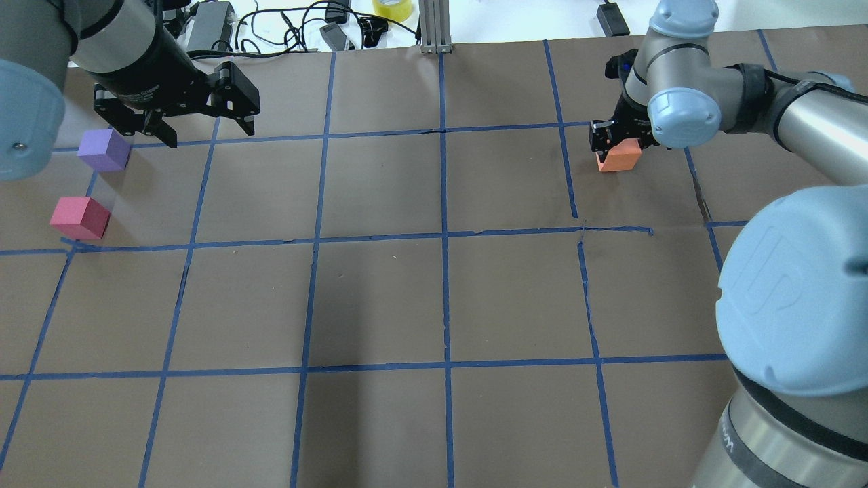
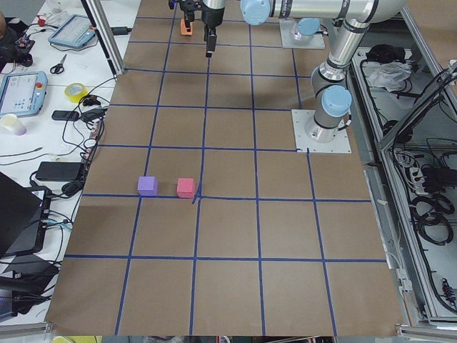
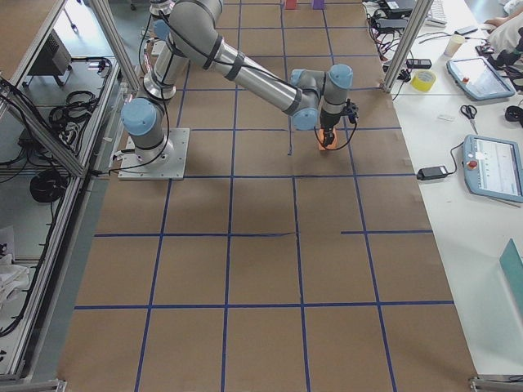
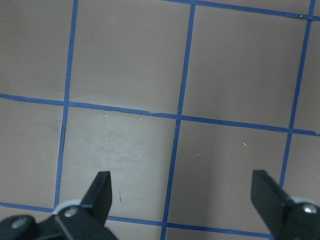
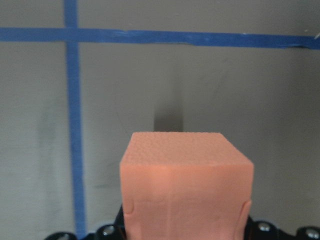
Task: Arrange blocks in a line
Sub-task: 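Lift the orange cube with the right gripper and carry it toward the table center, then lower the held orange cube onto the center of the table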
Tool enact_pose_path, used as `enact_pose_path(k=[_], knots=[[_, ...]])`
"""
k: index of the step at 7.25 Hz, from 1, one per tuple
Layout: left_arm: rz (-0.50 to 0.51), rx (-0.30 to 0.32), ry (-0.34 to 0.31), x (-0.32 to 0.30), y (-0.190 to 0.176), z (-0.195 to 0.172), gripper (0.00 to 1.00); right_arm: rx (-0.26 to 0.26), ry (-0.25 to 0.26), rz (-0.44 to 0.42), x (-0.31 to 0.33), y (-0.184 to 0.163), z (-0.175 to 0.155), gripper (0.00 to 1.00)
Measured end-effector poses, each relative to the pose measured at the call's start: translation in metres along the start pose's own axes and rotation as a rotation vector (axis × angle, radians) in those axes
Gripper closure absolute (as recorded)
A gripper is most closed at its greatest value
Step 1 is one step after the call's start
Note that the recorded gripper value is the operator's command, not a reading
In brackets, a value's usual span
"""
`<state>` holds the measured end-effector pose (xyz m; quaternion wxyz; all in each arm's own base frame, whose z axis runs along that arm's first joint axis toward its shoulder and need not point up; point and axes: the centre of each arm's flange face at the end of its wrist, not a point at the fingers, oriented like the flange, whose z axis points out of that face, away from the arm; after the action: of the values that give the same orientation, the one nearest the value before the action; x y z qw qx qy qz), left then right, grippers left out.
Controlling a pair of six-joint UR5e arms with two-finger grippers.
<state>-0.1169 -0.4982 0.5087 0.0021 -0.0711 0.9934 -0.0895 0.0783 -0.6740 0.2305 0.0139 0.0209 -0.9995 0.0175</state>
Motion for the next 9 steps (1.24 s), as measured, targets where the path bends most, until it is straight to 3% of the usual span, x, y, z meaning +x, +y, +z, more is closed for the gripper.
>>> enact_pose_path(k=[2, 4, 7, 9], knots=[[0.000, 0.000, 0.000, 0.000, 0.000, 0.000, 0.00, 0.031, -0.015, 0.026, -0.103, 0.023, -0.039, 1.00], [0.001, 0.000, 0.000, 0.000, 0.000, 0.001, 0.00, 0.038, -0.040, 0.116, -0.220, 0.061, -0.047, 1.00], [0.003, 0.000, -0.001, 0.000, 0.000, 0.000, 0.00, 0.016, -0.048, 0.221, -0.338, 0.109, -0.025, 0.98], [0.005, 0.000, -0.001, 0.000, 0.001, 0.000, 0.00, 0.029, -0.058, 0.236, -0.361, 0.101, -0.005, 0.98]])
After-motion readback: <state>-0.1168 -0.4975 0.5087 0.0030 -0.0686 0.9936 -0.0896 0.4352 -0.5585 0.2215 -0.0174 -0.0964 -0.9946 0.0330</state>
